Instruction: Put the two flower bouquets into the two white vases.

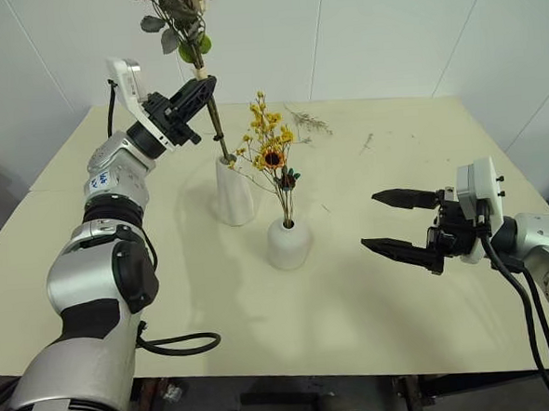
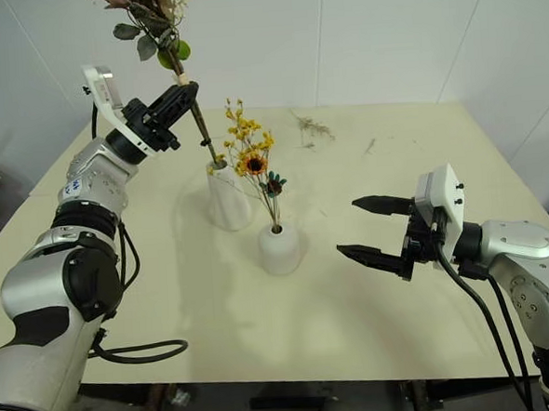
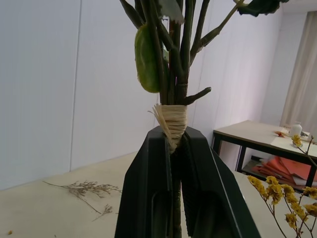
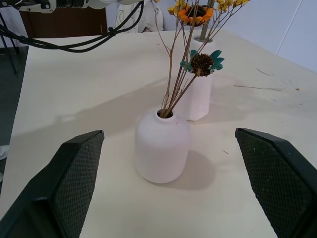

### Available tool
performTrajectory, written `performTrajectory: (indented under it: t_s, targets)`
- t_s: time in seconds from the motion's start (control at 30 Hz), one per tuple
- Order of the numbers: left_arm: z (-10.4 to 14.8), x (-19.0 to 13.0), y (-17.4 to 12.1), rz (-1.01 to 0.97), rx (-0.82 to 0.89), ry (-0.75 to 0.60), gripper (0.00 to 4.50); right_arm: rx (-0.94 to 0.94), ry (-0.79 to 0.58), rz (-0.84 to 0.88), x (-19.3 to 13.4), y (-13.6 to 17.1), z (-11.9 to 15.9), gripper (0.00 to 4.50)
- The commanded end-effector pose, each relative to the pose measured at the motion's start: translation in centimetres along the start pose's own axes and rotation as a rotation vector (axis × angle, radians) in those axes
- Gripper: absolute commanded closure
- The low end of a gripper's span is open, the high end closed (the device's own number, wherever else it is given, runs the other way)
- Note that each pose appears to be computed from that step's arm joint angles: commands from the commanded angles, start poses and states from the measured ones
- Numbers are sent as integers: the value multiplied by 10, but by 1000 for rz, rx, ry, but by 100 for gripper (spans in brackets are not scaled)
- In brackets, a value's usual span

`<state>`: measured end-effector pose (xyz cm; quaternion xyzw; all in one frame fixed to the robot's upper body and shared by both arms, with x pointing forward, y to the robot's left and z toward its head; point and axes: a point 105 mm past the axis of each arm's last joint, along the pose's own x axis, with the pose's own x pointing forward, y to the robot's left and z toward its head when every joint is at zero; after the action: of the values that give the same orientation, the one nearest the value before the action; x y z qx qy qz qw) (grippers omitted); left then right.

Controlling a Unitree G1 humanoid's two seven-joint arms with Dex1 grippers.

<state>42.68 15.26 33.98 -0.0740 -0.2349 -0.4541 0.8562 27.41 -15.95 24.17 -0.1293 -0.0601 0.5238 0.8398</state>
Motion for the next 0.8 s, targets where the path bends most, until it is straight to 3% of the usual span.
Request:
performTrajectory:
  t_s: [0.03,0.8]
  targets:
    - [17,7,-3,-18,40,-36,450,-41,-12,3,-1,3,7,0]
    - [-20,-4,0,7,11,79,450,-38,-6,-2,-1,2,5,0]
